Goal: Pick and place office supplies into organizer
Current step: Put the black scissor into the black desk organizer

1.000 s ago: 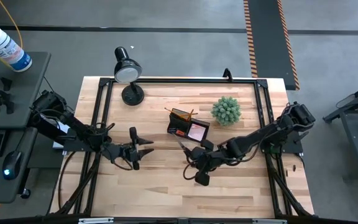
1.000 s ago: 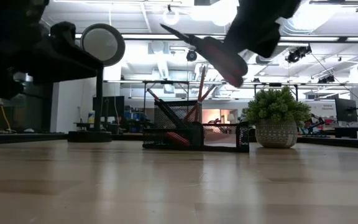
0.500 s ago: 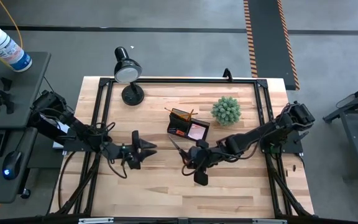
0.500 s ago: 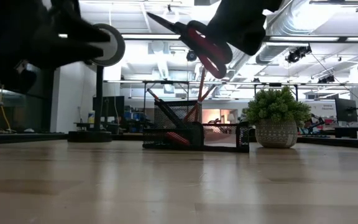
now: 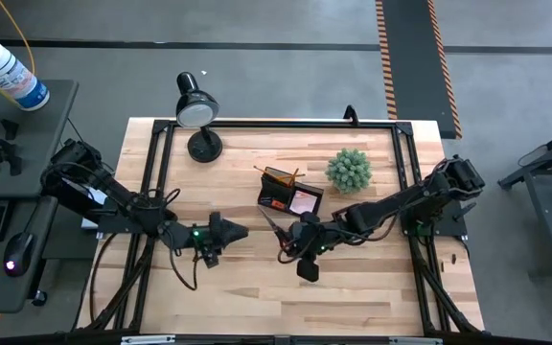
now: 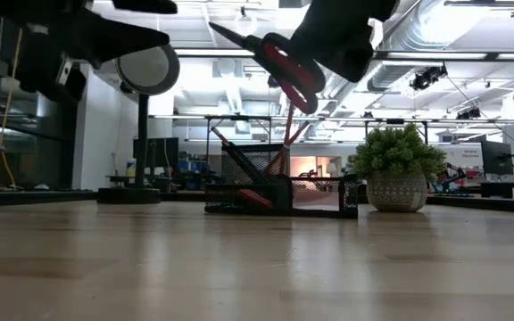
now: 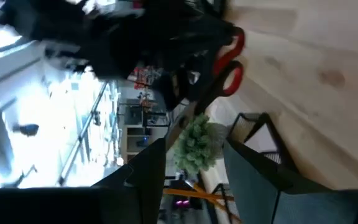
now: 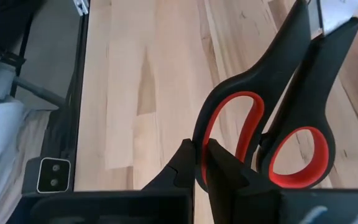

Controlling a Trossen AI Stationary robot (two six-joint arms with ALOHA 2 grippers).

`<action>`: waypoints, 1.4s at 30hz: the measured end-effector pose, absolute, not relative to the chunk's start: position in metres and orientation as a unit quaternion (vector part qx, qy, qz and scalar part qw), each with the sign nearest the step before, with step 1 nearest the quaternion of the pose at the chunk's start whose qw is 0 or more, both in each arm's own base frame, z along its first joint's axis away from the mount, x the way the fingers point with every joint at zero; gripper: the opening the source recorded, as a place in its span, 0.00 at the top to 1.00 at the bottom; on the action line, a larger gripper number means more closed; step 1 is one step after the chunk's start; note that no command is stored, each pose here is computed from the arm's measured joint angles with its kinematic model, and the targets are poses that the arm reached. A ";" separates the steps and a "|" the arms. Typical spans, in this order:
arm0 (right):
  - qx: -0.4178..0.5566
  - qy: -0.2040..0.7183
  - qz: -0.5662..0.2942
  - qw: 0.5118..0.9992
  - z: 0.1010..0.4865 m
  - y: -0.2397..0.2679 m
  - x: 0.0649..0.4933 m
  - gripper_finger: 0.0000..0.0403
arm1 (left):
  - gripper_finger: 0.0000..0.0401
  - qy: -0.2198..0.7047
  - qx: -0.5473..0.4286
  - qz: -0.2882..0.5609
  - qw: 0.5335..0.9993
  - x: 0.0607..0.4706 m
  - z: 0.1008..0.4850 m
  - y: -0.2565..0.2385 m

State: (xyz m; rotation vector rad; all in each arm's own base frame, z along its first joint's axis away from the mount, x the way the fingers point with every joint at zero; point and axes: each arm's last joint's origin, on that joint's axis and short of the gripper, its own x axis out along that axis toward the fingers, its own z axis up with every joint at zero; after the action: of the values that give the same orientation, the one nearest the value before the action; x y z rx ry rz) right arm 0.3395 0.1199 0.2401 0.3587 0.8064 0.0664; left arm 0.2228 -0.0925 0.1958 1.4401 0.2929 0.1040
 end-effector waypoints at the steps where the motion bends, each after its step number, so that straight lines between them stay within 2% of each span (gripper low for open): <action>1: 0.177 0.389 0.032 0.904 0.240 0.118 0.340 0.98 | 0.63 0.142 0.670 0.041 0.727 0.225 0.198 -0.093; 10: 0.222 0.389 0.034 0.894 0.242 0.099 0.348 0.98 | 0.63 0.221 0.764 0.042 0.605 0.235 0.204 -0.096; 17: 0.231 0.384 0.041 0.893 0.243 0.093 0.350 0.98 | 0.63 0.238 0.807 0.035 0.539 0.240 0.197 -0.097; 27: 0.220 0.388 0.038 0.894 0.237 0.088 0.354 0.98 | 0.63 0.200 0.813 0.051 0.544 0.262 0.212 -0.109; 34: 0.217 0.384 0.048 0.896 0.236 0.088 0.356 0.98 | 0.63 0.248 0.836 -0.008 0.489 0.285 0.213 -0.120; 42: 0.215 0.380 0.052 0.898 0.237 0.088 0.357 0.98 | 0.63 0.298 0.833 0.002 0.467 0.300 0.201 -0.117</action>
State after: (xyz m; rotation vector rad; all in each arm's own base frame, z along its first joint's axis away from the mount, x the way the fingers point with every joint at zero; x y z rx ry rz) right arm 0.3567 0.0884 0.2369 0.4463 0.7876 0.1071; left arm 0.2995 -0.1173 0.2014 2.0430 0.7316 0.0040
